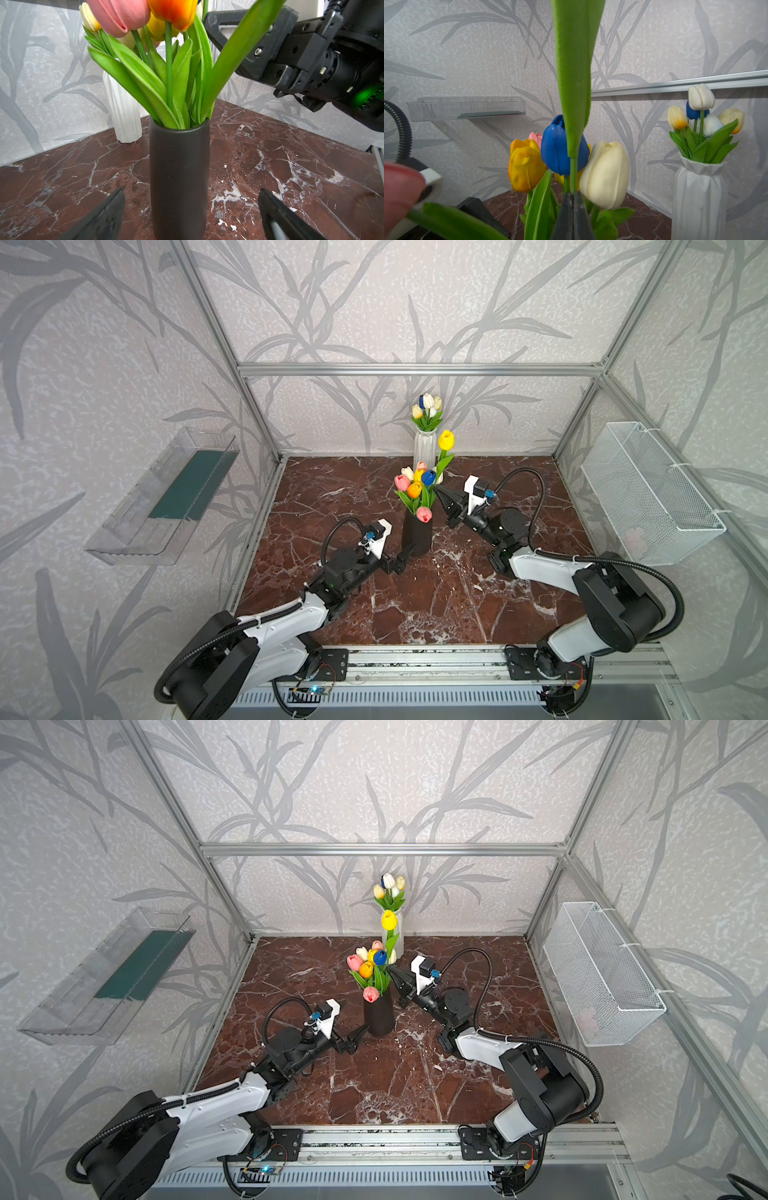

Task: Arrange the flowers into the vase
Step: 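Carry the yellow tulip over the black vase and lower its stem in, then open the right gripper and grasp the black vase body below the flowers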

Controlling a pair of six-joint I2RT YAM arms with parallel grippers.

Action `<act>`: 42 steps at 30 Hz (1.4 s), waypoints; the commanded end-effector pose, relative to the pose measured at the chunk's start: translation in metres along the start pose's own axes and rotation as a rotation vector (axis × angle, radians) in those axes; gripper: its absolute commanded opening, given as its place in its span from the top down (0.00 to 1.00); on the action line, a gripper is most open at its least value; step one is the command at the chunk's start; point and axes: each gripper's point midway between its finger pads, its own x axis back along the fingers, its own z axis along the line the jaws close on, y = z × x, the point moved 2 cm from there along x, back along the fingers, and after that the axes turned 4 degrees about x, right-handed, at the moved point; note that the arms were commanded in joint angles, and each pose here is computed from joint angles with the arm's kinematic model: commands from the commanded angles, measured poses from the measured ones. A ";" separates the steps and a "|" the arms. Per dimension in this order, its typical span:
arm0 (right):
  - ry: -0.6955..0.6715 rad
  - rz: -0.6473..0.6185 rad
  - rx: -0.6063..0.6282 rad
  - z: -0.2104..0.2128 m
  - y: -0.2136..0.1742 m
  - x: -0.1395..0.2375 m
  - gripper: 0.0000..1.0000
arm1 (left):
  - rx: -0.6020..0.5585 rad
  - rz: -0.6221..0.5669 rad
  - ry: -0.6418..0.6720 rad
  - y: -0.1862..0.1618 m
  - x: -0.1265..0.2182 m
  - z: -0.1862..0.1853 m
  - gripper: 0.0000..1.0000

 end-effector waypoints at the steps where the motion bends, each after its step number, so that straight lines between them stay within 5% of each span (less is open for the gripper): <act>1: 0.021 0.019 0.035 0.007 -0.004 0.004 1.00 | -0.012 -0.071 -0.012 0.023 -0.005 -0.002 0.00; 18: 0.025 0.208 0.044 0.014 -0.059 0.015 0.99 | -0.003 -0.065 -0.007 0.015 -0.005 0.000 0.00; 42: 0.005 0.224 0.074 0.021 -0.057 0.043 0.33 | -0.008 -0.064 0.034 0.012 0.000 0.006 0.00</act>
